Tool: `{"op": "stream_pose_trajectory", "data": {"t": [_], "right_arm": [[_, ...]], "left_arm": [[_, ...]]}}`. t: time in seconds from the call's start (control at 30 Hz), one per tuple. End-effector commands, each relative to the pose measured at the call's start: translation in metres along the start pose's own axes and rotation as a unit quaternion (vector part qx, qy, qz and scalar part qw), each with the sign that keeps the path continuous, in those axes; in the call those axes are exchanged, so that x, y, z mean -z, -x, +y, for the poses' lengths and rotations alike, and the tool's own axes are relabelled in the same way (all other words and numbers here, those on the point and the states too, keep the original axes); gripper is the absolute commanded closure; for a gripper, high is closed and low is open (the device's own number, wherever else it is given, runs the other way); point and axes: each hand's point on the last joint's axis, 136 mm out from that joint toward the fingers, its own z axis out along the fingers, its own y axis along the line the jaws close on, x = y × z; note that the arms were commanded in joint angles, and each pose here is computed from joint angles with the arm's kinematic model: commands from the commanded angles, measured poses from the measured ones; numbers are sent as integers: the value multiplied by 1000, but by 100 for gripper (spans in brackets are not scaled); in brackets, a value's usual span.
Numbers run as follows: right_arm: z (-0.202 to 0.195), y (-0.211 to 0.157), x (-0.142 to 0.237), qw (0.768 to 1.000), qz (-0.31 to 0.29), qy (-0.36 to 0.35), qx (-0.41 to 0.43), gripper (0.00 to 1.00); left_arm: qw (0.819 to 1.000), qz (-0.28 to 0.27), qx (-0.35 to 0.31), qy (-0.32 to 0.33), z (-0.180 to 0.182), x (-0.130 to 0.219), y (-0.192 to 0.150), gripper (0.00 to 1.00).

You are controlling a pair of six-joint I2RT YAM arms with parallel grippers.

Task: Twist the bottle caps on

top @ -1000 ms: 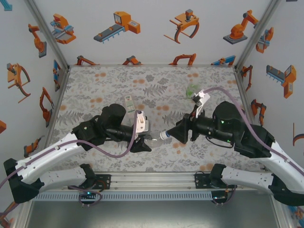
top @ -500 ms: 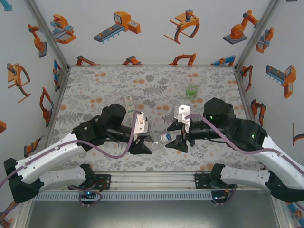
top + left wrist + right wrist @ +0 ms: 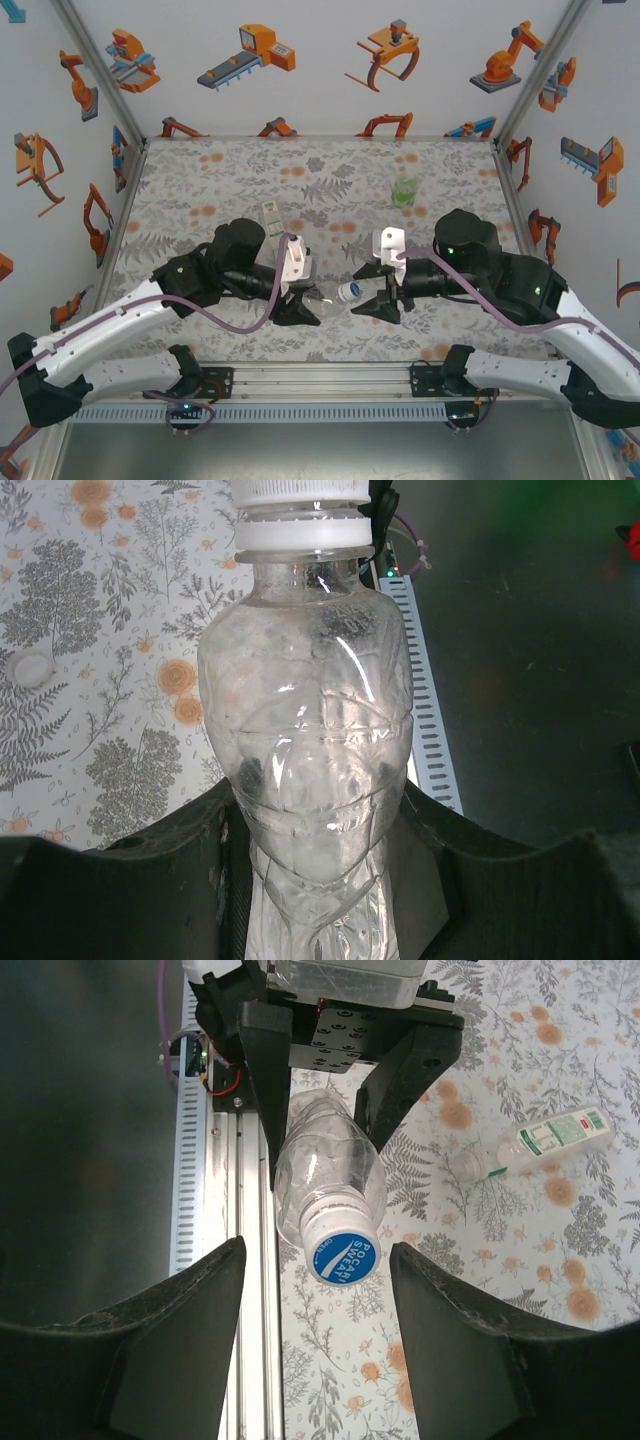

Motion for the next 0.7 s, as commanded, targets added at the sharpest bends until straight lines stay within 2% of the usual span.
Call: {"op": "stream_pose_trajectory", "data": {"t": [0.0, 0.37, 0.67], "right_arm": [[4, 9, -1, 1000, -19, 14, 11, 46], [-13, 17, 5, 999, -26, -39, 7, 47], [0, 17, 10, 1000, -27, -11, -6, 47]], "left_arm": [[999, -29, -18, -20, -9, 6, 24, 100], [999, -32, -24, -24, -9, 4, 29, 98], [998, -35, -23, -38, -11, 3, 34, 98]]}}
